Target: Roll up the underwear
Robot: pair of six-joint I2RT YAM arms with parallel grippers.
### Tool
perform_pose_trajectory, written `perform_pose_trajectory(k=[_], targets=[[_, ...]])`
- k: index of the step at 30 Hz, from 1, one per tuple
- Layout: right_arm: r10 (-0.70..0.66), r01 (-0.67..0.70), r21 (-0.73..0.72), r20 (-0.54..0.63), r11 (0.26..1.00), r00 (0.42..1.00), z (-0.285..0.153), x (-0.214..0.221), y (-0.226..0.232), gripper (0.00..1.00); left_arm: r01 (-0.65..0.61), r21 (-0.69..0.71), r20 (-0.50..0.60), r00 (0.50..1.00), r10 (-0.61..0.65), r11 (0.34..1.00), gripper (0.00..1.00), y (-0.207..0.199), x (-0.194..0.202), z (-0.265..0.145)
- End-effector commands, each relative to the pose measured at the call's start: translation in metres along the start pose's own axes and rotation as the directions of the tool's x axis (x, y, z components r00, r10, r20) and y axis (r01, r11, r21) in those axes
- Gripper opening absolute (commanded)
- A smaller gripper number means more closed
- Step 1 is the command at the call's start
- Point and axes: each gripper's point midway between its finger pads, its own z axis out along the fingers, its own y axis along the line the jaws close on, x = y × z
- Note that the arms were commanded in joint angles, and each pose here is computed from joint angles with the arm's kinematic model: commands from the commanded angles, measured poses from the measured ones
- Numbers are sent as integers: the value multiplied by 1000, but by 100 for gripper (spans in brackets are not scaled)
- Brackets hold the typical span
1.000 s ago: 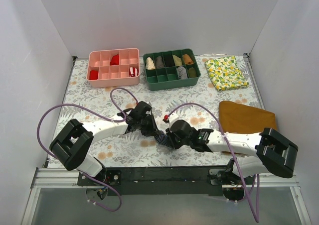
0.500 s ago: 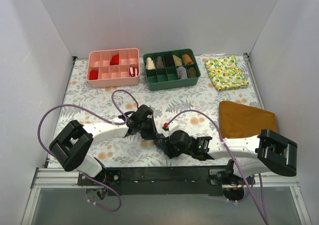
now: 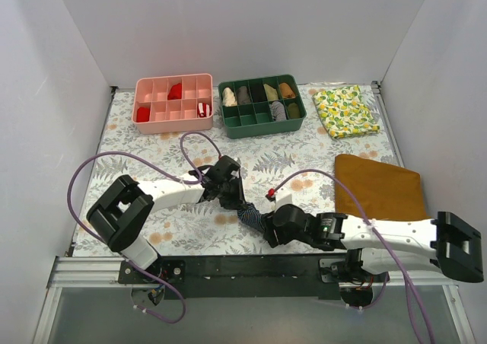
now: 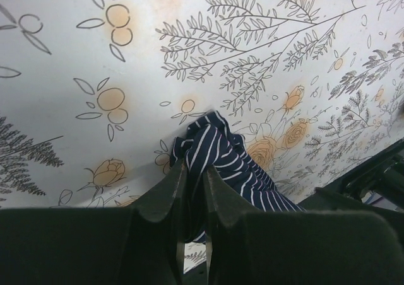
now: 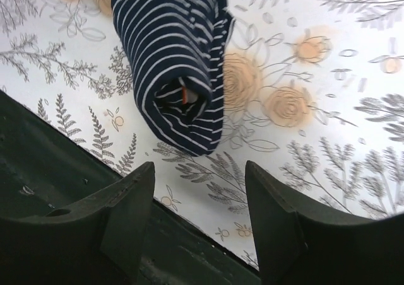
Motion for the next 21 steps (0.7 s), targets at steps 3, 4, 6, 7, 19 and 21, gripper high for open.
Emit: perform_pose_trajectory(k=[3, 4, 6, 7, 19, 21], targets=[[59, -68, 46, 182, 997, 982, -31, -45, -10, 78, -97, -121, -63, 994, 90, 988, 0, 30, 20, 9], [53, -62, 37, 195, 997, 979, -33, -49, -7, 79, -99, -119, -61, 994, 92, 988, 0, 29, 20, 8], [34, -39, 18, 227, 999, 973, -37, -64, 1, 80, -101, -120, -53, 994, 95, 988, 0, 27, 18, 7], [16, -21, 18, 215, 1000, 976, -33, -64, 3, 80, -103, -123, -57, 994, 97, 987, 0, 27, 19, 7], [-400, 397, 77, 26, 914, 916, -5, -95, 35, 81, -114, -125, -74, 992, 105, 986, 0, 31, 25, 7], [-446, 444, 70, 20, 893, 895, -6, -97, 36, 81, -113, -128, -82, 991, 103, 985, 0, 32, 27, 9]])
